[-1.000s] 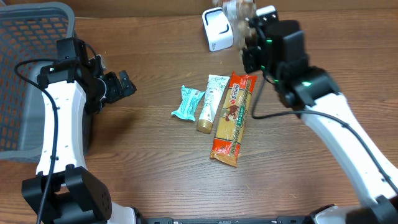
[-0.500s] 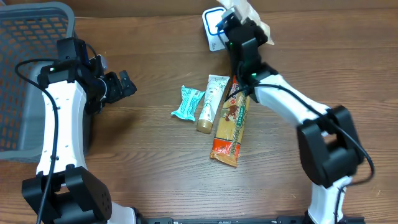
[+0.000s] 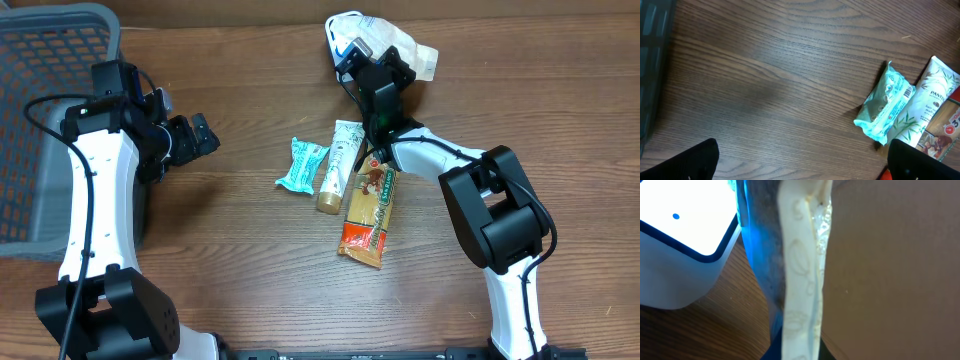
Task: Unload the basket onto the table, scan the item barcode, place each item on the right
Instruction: 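Lift the mushroom bag with the right gripper toward the scanner, then move the mushroom bag right and drop it at the table's right edge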
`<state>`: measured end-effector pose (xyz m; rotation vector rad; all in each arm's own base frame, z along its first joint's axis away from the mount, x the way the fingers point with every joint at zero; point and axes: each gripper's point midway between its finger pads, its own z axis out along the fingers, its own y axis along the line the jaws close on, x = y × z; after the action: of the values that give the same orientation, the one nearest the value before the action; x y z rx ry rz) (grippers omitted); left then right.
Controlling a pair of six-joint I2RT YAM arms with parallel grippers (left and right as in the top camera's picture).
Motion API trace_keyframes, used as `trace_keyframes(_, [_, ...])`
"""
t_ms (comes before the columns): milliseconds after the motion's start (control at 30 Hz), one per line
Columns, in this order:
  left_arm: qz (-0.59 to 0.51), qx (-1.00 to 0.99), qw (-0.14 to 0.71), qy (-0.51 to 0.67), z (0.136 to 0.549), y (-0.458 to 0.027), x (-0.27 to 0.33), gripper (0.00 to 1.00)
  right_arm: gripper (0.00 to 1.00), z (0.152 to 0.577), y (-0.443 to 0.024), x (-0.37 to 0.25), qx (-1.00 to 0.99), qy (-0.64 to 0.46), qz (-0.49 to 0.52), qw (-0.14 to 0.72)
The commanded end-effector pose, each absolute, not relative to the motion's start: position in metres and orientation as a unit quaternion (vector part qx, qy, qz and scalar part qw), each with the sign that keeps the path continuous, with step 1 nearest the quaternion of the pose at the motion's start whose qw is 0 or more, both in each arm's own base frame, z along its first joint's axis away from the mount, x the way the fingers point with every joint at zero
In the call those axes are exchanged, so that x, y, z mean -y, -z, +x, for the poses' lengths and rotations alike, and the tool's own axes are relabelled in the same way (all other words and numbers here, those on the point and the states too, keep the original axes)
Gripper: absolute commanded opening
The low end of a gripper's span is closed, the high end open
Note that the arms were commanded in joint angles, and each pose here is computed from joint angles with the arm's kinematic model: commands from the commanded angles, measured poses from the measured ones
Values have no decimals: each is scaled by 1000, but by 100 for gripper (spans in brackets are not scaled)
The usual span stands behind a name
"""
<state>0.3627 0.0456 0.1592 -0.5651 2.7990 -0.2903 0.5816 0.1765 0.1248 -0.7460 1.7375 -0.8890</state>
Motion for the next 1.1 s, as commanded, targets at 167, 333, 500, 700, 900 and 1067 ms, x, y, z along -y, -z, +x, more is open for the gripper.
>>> trace_keyframes(167, [-186,-967,143,97,367,-163,-48,100,4,577,-152,-191,-701,393,-291,519])
trace_keyframes(333, [-183,-968,143,98,367,-162,-45,100,4,562,-193,-198,-684,426,-261,532])
trace_keyframes(500, [-183,-968,142,98,367,-162,-45,100,4,536,-233,-213,-690,411,-264,534])
trace_keyframes(700, [-183,-968,143,98,367,-162,-45,100,4,490,-252,-236,-750,250,-312,527])
trace_keyframes(900, [-182,-968,142,98,367,-162,-44,100,4,417,-276,-245,-824,-48,-297,480])
trace_keyframes(1067, [-182,-968,142,98,367,-162,-45,100,4,378,-301,-213,-833,-228,-276,423])
